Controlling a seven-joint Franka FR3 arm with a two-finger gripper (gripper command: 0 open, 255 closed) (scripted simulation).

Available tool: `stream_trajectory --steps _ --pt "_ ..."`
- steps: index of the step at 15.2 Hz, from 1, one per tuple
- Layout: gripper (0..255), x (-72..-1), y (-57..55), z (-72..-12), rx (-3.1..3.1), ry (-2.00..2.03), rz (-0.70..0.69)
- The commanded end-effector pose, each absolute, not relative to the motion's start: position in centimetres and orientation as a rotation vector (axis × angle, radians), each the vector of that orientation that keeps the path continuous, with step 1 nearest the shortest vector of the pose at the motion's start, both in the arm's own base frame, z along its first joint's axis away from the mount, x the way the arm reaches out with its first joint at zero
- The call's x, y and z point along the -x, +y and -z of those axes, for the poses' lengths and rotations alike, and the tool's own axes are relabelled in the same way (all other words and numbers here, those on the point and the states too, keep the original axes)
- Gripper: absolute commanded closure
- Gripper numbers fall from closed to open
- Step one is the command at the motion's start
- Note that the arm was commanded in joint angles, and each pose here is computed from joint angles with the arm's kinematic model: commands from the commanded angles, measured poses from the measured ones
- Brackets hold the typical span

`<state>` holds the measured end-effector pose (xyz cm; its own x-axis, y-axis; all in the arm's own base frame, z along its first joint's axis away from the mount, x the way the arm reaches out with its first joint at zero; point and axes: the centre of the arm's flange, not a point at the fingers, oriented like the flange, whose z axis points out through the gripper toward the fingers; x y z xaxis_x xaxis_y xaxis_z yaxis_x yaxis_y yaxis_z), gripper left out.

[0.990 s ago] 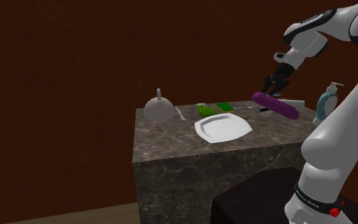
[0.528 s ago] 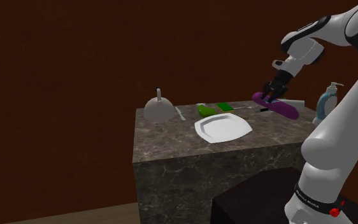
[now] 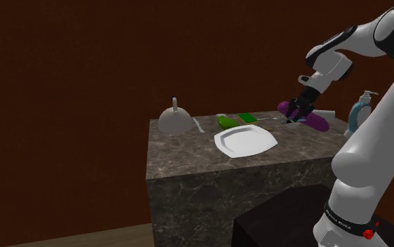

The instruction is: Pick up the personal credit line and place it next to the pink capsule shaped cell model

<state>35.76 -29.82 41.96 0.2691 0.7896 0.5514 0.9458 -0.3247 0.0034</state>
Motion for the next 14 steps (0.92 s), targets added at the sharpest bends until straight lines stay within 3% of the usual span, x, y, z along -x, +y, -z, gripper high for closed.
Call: stream_trajectory --steps 1,14 --pt "255 -35.9 -29.9 -40.9 2.219 -1.586 0.670" --pt "255 -35.9 -29.9 -34.0 2.219 -1.586 0.670"
